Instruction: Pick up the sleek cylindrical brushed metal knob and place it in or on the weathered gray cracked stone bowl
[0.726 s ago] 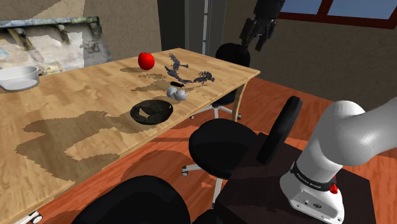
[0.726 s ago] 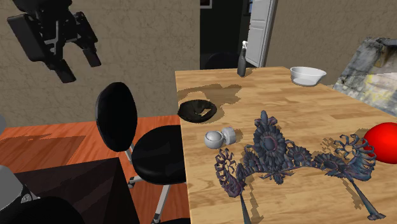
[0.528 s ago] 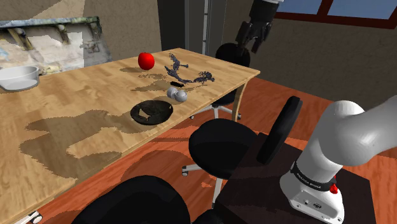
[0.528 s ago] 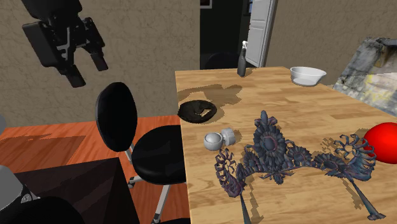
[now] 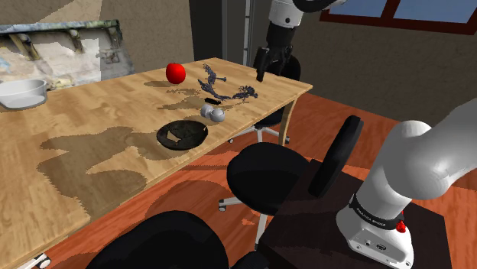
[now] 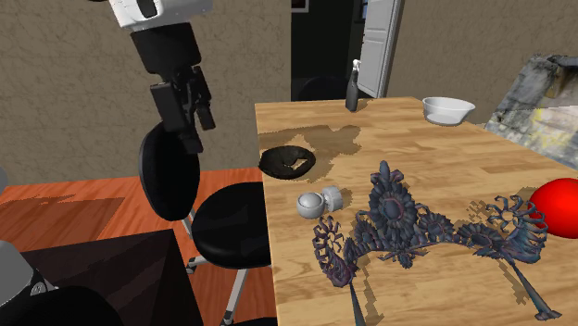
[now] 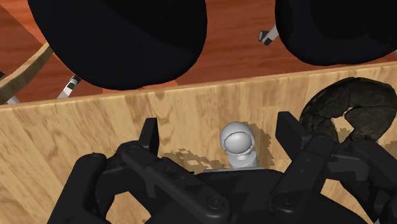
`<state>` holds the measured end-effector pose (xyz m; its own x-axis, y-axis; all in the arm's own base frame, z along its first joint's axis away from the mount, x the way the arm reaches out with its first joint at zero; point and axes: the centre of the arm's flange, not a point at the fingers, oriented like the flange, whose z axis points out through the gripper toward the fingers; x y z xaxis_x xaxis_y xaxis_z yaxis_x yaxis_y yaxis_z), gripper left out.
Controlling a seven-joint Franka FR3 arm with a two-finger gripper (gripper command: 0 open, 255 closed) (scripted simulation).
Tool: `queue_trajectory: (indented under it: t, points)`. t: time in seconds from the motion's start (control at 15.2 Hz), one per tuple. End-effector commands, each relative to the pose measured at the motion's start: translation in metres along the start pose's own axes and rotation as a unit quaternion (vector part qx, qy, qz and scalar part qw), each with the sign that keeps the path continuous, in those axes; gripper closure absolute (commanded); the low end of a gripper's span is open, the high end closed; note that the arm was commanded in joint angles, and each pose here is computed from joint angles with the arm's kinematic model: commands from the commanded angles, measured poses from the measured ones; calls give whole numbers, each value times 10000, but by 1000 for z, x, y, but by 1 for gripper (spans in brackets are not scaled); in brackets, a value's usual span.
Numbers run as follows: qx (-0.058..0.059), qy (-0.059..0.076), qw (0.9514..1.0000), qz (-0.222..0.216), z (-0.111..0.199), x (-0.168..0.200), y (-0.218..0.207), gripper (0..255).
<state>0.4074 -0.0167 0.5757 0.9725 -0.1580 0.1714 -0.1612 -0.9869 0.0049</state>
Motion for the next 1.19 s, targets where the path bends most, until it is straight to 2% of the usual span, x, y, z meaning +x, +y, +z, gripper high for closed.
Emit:
queue_trajectory:
  t: [0.0, 1.12]
  points:
    - [-34, -7, 10000, -73, 20, 20, -8, 0]
    - [-325, -113, 9972, -659, 181, 166, -82, 0]
